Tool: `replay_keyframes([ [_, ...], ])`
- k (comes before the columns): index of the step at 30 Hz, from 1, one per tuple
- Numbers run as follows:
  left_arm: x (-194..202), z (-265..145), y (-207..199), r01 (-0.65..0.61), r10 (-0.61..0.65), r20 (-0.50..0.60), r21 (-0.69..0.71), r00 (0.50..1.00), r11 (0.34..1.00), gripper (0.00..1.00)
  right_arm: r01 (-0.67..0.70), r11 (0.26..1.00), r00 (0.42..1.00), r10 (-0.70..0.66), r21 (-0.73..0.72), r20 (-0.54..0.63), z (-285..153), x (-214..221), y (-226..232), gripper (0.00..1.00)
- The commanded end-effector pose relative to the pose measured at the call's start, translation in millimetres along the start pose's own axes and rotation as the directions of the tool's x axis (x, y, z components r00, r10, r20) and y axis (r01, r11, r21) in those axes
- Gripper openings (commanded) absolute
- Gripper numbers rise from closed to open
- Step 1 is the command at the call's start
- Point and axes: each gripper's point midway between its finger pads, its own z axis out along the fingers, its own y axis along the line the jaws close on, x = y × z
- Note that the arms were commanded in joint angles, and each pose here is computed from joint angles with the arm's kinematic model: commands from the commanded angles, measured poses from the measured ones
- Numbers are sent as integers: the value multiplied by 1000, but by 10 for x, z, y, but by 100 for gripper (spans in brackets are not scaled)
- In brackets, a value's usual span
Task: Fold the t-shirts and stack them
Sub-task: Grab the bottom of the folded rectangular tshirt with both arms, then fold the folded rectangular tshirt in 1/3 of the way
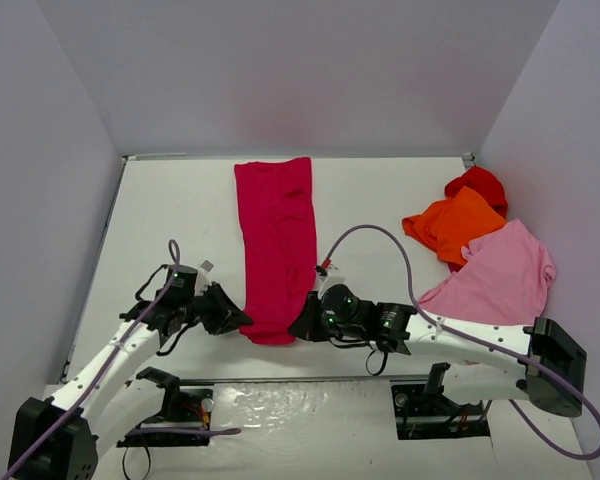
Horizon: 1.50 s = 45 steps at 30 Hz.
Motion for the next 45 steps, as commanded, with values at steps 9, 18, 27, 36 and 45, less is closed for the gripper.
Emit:
replay_keyframes([
  [9,95,-568,-311,-25,21,104,29,994,999,0,45,999,995,-45,-6,93,-411,-80,264,0],
  [18,-92,-726,-400,-123,125,211,-24,969,992,0,179,973,944,-211,143,255,-449,-367,285,0],
  [27,-606,-460,-553,-208,235,225,-137,946,969,0,291,852,859,-433,435,273,-125,-959,-94,0],
  [36,-1091,-30,-687,-252,288,200,-189,936,949,0,260,820,843,-450,510,295,240,-1574,-470,0],
  [45,-1456,426,-779,-263,295,173,-186,940,947,0,244,826,855,-430,508,288,616,-1830,-749,0],
])
